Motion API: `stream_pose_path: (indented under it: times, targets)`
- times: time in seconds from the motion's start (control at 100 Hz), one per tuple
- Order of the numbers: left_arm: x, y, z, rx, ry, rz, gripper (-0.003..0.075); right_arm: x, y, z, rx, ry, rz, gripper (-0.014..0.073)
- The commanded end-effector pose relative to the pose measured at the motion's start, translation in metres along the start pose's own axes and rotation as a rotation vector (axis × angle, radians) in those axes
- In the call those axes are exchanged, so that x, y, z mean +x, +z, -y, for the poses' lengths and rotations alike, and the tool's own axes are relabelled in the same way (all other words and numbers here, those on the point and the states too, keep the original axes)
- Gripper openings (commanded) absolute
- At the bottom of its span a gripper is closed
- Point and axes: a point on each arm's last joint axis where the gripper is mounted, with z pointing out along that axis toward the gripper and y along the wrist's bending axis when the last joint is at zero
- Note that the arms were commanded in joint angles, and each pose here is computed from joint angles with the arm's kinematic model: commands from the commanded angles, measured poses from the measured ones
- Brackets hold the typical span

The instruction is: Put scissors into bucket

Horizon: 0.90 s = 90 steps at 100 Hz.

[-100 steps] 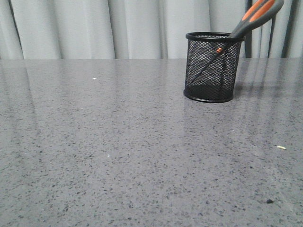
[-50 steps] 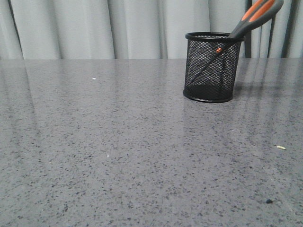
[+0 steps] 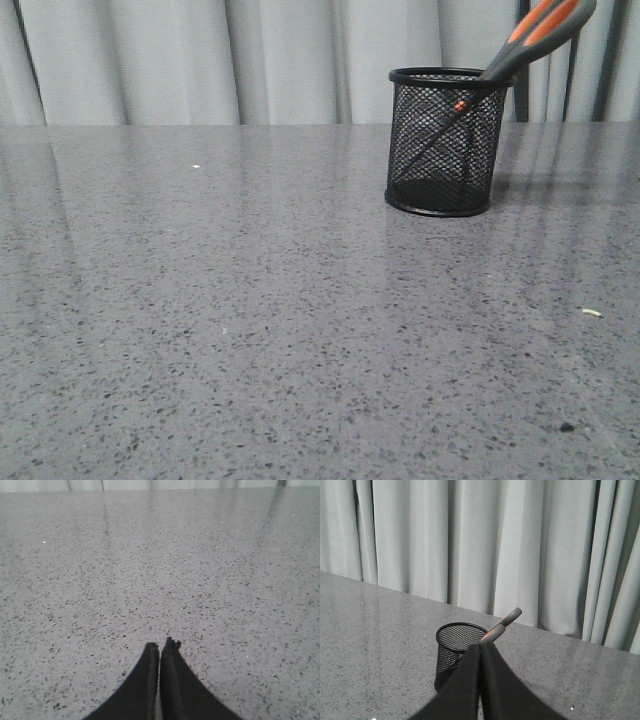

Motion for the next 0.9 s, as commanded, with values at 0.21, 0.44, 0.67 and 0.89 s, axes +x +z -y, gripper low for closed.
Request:
stream_pose_path:
  times: [0.21, 0.44, 0.67, 0.89]
  targets:
    - [0.008, 0.002, 0.000, -0.006, -0.019, 0.031, -0.0020, -0.013, 0.000, 0.004, 0.034, 0.000, 0.072, -0.0046]
    - [0.008, 0.002, 0.000, -0.006, -0.019, 0.031, -0.0020, -0.013, 0.000, 0.004, 0.034, 0.000, 0.072, -0.0046]
    - [0.008, 0.002, 0.000, -0.006, -0.019, 0.031, -0.0020, 0.017, 0.010, 0.007, 0.084, -0.061, 0.024, -0.0046]
    - [0.008, 0.002, 0.000, -0.006, -0.019, 0.031, -0.0020, 0.097, 0.020, 0.008, 0.187, 0.039, -0.049, -0.0046]
